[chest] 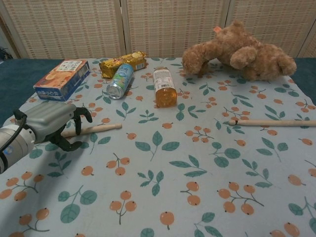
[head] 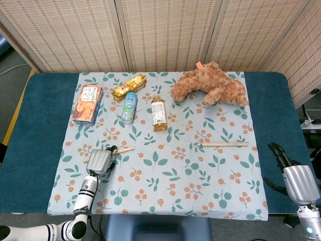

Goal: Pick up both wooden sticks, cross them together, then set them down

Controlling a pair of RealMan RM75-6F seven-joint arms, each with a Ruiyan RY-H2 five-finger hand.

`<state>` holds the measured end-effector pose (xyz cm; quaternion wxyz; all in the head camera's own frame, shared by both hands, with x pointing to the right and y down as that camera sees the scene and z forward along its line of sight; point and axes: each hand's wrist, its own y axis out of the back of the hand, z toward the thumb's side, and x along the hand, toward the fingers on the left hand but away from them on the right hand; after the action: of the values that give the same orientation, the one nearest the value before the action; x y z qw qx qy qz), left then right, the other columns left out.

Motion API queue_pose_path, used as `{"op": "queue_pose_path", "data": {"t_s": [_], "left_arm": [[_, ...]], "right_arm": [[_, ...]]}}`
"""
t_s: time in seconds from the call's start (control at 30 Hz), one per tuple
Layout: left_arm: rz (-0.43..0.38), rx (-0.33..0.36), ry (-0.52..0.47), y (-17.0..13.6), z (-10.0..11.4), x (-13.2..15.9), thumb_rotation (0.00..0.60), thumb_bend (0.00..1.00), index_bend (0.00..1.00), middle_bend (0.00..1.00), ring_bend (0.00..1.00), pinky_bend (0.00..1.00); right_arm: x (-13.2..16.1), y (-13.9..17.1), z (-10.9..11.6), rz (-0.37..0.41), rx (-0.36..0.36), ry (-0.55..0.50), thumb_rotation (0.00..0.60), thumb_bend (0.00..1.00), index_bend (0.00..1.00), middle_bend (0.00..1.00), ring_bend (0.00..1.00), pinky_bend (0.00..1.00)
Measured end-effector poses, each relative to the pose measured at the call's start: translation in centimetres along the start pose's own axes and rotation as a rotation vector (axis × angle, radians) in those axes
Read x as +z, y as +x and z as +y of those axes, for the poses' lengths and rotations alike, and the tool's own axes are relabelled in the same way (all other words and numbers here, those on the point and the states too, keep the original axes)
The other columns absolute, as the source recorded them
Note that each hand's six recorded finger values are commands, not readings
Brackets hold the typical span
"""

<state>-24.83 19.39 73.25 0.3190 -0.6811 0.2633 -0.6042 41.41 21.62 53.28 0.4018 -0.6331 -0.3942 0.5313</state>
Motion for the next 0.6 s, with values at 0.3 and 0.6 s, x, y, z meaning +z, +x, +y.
{"op": "queue_pose_path", "data": {"t_s": [0.3, 0.6], "left_arm": [[-0.006, 0.036, -0.033, 0.0, 1.0, 0.2, 0.6, 0.35, 0.24, 0.4, 0.84, 1.0], [0.012, 0.012, -0.002, 0.7, -0.4, -0.3, 0.6, 0.35, 0.21, 0.36, 0.84, 1.0]], "right_arm": [[-0.1, -0.1, 0.0, -0.005, 0.0, -0.002, 0.6, 0.08, 0.1, 0.08, 0.45, 0.61], [-0.1, -0.1, -0.1, -0.005, 0.016, -0.007, 0.6, 0.08, 0.1, 0.08, 0.45, 0.61]]}}
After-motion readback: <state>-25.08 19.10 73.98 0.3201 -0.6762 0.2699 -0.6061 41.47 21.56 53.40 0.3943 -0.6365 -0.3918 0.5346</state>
